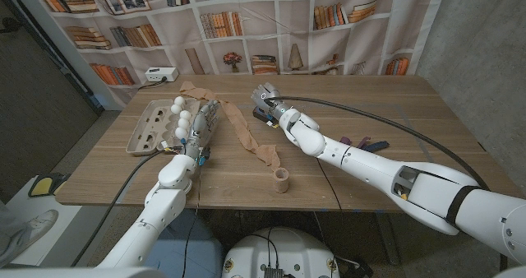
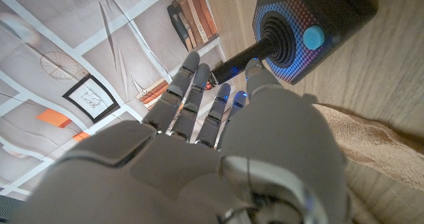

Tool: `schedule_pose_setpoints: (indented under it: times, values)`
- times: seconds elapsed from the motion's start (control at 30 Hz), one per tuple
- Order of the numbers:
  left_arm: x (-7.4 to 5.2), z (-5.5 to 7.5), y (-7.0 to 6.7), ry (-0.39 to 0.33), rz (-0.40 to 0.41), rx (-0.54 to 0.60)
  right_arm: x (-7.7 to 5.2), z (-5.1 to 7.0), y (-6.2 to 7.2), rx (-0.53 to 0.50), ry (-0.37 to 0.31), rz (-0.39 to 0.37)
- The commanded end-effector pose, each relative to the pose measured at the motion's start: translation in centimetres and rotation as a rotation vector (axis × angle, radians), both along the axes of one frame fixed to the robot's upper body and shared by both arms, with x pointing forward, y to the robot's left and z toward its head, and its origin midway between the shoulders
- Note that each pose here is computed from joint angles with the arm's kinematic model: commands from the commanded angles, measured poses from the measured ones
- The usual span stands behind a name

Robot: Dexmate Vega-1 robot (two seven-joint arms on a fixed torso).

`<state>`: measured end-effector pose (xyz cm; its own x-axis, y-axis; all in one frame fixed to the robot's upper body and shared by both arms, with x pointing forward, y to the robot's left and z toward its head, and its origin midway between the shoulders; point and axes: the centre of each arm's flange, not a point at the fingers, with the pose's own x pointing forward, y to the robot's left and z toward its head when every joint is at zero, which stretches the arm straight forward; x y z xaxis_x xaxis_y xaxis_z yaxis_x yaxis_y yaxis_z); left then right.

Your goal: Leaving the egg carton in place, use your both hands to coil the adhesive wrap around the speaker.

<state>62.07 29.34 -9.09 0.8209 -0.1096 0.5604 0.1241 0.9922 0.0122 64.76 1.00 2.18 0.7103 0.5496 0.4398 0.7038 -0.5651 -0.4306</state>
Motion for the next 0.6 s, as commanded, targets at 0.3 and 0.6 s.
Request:
schedule_pose_setpoints:
  times: [0.3,0.6]
  values:
    - [0.04,-0.06,-0.09,0.004,-0.003,0.002,0.92,-0.29,-0.3,-0.02,-0.002,-0.031]
    - [0.03,-0.08,-0.29,0.007,-0.007,0.004,1.24,-0.45,-0.57,-0.039,-0.007,-0.046]
